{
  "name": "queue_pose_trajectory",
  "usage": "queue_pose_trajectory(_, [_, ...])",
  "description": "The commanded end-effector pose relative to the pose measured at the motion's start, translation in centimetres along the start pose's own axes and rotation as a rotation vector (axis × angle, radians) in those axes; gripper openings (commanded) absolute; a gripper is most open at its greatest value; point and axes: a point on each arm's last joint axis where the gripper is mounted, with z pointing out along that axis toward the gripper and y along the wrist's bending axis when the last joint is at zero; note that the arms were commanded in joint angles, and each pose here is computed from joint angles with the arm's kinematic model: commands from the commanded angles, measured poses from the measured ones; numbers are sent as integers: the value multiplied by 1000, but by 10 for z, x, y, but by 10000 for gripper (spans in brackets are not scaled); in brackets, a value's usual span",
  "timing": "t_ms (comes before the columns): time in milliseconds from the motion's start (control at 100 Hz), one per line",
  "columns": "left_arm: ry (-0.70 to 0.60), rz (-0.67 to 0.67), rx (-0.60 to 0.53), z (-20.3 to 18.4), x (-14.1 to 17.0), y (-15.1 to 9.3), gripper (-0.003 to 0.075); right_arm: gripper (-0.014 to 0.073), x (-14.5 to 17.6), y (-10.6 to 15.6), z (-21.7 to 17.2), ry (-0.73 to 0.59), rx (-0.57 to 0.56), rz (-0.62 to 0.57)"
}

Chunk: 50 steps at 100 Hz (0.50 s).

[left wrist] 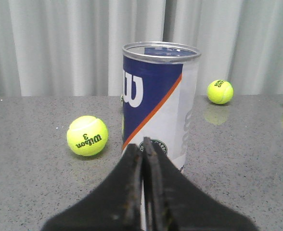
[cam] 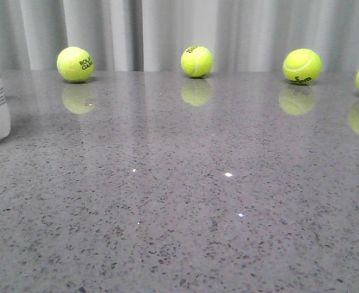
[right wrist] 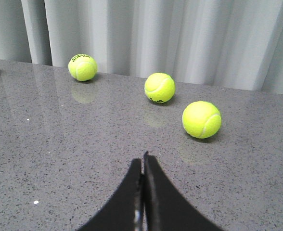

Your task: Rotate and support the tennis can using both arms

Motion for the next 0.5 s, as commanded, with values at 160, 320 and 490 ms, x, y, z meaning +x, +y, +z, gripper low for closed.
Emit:
queue_pose_trajectory(160, [-98,-23,-21,-1,-15,2,-21,-67,-14,1,-2,-89,-10,-14])
queue_pose_trajectory(320, [-162,-24,-40,-2,-21,3,-21,-67,-14,1,-2,-89,-10,-14])
queue_pose_trajectory(490, [-177,17,-64,1,-13,6,-21,-67,-14,1,-2,-89,-10,-14])
